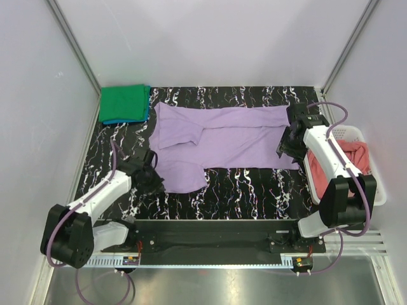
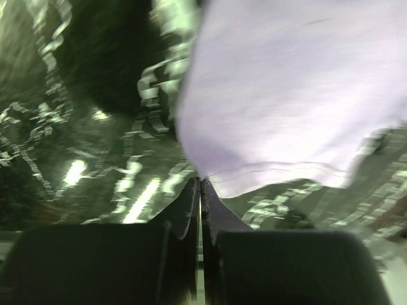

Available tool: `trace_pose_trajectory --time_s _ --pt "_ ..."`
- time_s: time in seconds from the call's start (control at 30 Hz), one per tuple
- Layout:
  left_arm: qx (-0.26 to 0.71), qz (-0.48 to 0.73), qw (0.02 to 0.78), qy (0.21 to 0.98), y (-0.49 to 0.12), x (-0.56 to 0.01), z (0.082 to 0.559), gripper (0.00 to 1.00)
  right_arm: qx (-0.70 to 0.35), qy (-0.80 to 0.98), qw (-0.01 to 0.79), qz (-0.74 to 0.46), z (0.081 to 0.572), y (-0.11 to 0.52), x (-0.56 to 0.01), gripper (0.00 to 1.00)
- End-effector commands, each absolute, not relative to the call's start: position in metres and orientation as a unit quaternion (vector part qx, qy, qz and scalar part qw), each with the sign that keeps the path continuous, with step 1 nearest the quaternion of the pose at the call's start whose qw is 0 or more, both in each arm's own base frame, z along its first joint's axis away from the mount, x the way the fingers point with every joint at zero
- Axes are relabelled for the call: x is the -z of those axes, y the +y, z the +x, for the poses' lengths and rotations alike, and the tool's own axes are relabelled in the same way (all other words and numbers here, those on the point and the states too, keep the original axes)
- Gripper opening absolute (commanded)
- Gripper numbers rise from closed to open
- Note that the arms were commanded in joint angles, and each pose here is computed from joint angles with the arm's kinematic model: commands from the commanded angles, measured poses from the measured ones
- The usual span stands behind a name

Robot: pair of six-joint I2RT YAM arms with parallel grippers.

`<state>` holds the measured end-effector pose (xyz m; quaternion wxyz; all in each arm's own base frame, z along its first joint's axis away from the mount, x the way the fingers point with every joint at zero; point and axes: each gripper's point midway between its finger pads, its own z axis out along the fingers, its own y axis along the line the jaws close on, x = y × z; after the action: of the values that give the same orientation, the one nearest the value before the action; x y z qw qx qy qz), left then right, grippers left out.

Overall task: Fold and stack the t-shirts
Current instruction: Fold the tshirt

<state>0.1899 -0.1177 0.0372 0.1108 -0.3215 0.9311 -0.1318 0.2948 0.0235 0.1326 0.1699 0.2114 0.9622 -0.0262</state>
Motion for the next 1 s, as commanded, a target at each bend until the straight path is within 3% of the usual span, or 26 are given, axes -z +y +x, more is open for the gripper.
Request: trace_pose_trajectory --time_s 0.0,0.27,0.97 --pt "0.148 -0.314 0.168 0.922 -0.12 -0.073 0.217 0.0 0.059 0.937 0.202 0.277 0.296 0.009 -0.13 0.58" --pt "0.147 -0.305 0.186 0.922 -0.116 -0.094 0.224 0.0 0.125 0.899 0.221 0.357 0.305 -0.014 -0.107 0.54" --pt "0.173 -0.32 0.206 0.909 -0.116 -0.123 0.253 0.0 0.183 0.844 0.218 0.455 0.32 -0.029 -0.051 0.49"
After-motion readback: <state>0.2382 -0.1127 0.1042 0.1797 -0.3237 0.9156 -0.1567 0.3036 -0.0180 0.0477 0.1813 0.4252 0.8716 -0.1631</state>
